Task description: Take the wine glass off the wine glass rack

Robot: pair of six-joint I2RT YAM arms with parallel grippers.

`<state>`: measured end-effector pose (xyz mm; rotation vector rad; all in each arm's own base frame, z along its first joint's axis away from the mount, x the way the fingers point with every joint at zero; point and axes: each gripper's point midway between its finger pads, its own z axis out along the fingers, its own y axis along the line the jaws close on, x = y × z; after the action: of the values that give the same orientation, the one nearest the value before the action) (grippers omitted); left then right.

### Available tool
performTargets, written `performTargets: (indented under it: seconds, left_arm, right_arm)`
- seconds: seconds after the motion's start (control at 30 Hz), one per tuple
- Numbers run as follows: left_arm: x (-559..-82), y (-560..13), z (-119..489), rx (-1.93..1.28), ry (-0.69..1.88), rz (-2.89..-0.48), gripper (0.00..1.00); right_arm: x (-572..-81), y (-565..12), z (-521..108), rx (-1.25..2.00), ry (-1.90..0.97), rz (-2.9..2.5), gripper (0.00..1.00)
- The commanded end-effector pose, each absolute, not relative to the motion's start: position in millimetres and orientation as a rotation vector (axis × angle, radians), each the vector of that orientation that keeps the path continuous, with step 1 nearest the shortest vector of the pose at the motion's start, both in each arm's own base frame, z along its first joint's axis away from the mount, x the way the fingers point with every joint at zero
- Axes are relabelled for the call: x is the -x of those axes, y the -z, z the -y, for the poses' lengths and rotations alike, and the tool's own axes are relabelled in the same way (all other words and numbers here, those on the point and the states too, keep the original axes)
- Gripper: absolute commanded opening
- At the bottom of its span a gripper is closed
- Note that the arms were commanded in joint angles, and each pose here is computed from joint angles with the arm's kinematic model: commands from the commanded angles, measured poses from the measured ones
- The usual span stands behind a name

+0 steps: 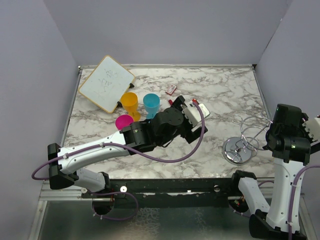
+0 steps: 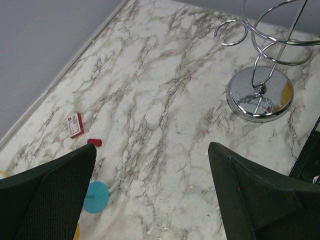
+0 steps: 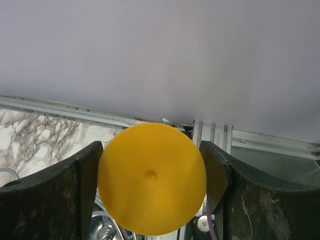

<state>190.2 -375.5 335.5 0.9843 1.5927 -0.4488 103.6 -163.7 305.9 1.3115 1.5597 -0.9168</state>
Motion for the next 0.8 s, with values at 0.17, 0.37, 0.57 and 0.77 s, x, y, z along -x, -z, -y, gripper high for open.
performTargets:
  seconds: [0.17, 0.37, 0.57, 0.77]
  left_arm:
    - [-187, -347, 380, -0.972, 0.492, -1.583, 0.96]
    - [-187, -346, 380, -0.965, 0.494, -1.588, 0.96]
    - [-187, -349, 380, -0.954, 0.500, -1.585, 0.96]
    - [-187, -348, 378, -0.949, 0.496, -1.585, 0.96]
  right_arm:
    - [-113, -344, 178, -1.242, 0.982, -1.439, 0.60]
    - [-129, -356, 183, -1.186, 0.996, -1.419, 0.60]
    - [-154, -356, 186, -1.166, 0.971, -1.427, 0.60]
    - [-182, -353, 188, -1.145, 0.930, -1.448, 0.59]
